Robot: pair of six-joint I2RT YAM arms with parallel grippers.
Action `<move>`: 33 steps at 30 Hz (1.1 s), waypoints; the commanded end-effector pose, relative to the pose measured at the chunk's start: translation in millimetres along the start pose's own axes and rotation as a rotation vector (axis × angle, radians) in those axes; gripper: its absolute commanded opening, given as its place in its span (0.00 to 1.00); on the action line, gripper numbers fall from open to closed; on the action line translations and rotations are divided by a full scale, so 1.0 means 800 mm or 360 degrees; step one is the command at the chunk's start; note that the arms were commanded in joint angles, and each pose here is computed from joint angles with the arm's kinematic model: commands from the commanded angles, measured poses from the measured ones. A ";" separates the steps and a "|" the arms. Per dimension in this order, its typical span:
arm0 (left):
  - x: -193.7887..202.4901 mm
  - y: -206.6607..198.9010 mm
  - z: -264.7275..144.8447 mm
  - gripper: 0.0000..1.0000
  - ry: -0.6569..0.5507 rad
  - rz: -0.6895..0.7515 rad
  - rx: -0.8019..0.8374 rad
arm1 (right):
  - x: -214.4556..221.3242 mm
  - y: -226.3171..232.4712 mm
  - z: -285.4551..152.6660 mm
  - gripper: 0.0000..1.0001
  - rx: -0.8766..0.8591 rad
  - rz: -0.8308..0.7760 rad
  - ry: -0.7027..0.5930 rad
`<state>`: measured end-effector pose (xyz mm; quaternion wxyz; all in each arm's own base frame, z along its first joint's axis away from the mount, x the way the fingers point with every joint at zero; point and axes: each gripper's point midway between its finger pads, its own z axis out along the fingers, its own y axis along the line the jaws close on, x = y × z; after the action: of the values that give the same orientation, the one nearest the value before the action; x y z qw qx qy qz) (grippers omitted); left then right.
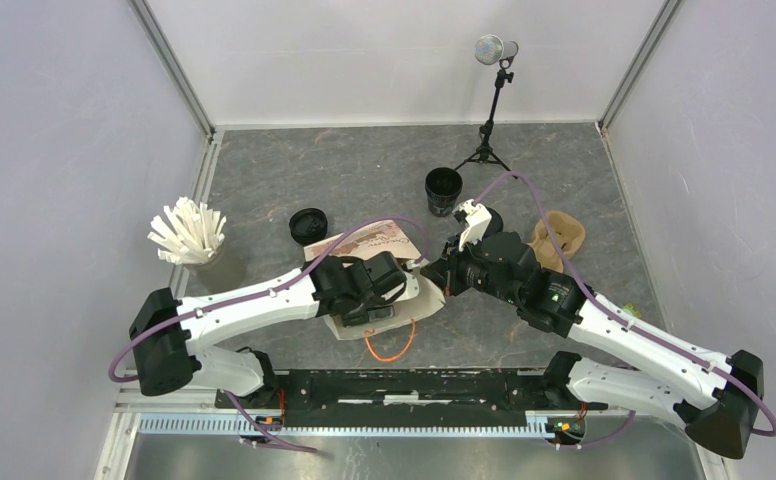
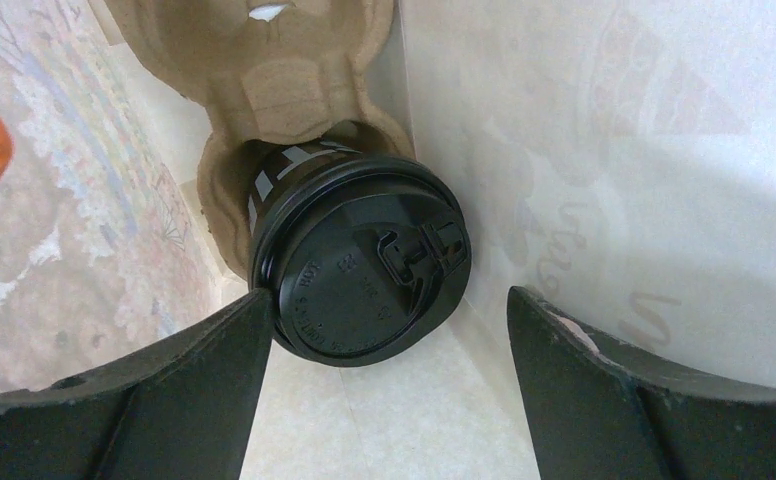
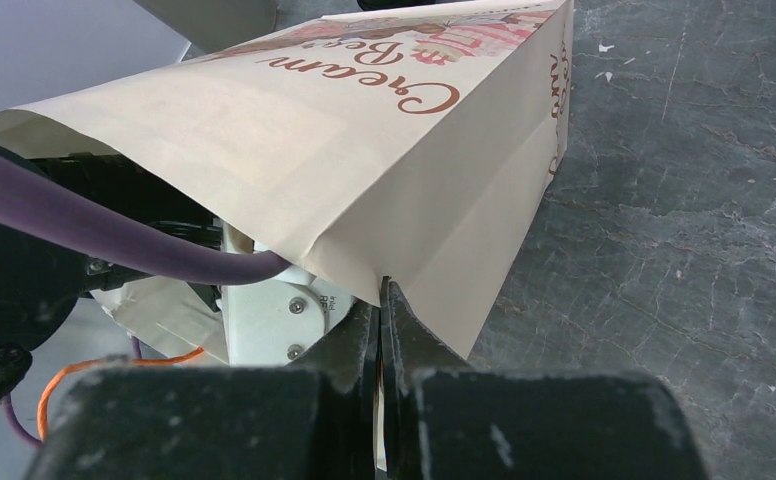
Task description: Pack the takeout coffee
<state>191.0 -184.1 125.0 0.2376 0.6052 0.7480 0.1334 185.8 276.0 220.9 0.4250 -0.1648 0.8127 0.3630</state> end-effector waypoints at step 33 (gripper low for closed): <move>-0.010 0.003 -0.034 0.90 -0.0136 -0.0059 0.0073 | -0.012 0.003 0.004 0.00 0.0012 0.0092 -0.0039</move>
<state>179.9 -181.3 132.7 0.2332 0.6068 0.7523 0.1067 189.1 276.4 217.5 0.4179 -0.1437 0.8202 0.3633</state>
